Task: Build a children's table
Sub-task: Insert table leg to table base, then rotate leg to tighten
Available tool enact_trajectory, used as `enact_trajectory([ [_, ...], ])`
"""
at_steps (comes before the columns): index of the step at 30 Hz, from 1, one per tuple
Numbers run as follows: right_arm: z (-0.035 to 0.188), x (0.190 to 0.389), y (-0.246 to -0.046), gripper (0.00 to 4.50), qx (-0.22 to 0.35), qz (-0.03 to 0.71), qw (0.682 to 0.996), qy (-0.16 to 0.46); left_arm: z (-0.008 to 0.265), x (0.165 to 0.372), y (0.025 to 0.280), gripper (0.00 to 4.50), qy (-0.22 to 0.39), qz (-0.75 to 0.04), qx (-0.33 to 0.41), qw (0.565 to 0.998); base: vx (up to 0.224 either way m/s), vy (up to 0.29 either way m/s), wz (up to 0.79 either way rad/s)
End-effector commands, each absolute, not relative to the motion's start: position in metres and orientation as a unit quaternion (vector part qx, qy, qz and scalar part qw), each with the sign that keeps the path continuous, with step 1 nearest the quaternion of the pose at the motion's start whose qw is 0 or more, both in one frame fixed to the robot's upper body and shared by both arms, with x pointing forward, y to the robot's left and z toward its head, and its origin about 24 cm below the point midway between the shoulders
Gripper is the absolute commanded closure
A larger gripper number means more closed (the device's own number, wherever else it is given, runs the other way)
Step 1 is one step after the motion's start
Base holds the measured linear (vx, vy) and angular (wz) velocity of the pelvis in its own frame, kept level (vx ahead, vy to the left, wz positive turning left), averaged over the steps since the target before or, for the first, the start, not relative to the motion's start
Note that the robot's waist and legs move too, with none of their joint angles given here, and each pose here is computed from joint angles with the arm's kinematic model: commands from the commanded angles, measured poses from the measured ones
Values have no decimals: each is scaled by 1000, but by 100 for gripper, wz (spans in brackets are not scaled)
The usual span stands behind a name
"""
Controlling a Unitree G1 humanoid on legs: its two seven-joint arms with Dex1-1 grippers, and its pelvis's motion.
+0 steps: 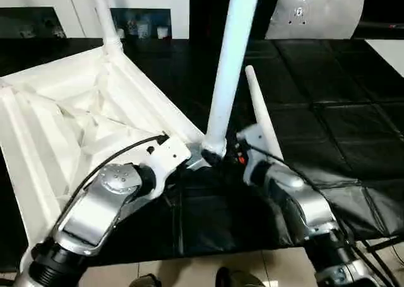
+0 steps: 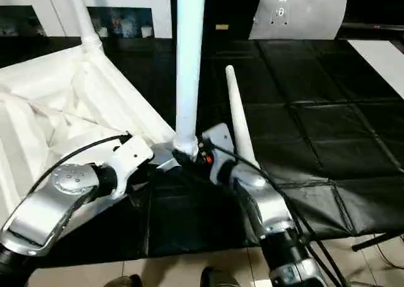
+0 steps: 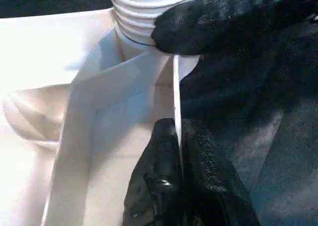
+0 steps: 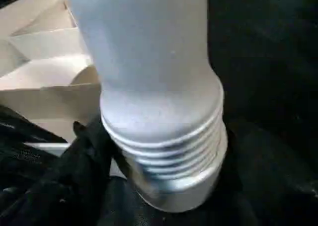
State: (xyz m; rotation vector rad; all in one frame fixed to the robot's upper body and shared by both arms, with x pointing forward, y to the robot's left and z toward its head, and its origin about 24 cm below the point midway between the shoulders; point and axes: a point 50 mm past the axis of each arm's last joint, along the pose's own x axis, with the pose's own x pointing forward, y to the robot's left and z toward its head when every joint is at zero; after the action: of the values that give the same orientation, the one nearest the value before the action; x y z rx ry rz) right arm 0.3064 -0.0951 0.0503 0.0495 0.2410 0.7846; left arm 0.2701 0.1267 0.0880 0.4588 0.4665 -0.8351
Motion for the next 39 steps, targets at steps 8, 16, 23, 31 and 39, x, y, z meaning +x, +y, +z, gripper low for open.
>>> enact_trajectory([
  [8, 42, 298, -118, 1, 28, 368, 917, 148, 94, 276, 141, 450, 209, -400, 239, 860, 0, 0, 0],
  [16, 51, 292, -123, 1, 22, 385, 915, 123, 87, 276, 148, 450, 219, -427, 248, 842, 0, 0, 0],
  [23, 68, 291, -124, 1, 14, 428, 900, 79, 78, 275, 154, 450, 230, -467, 268, 811, 0, 0, 0],
  [31, 76, 291, -128, 1, -46, 475, 875, 76, 73, 271, 155, 450, 228, -518, 286, 773, 0, 0, 0],
  [39, 77, 287, -138, 1, -130, 562, 811, 99, 72, 267, 151, 450, 213, -594, 318, 707, 0, 0, 0],
])
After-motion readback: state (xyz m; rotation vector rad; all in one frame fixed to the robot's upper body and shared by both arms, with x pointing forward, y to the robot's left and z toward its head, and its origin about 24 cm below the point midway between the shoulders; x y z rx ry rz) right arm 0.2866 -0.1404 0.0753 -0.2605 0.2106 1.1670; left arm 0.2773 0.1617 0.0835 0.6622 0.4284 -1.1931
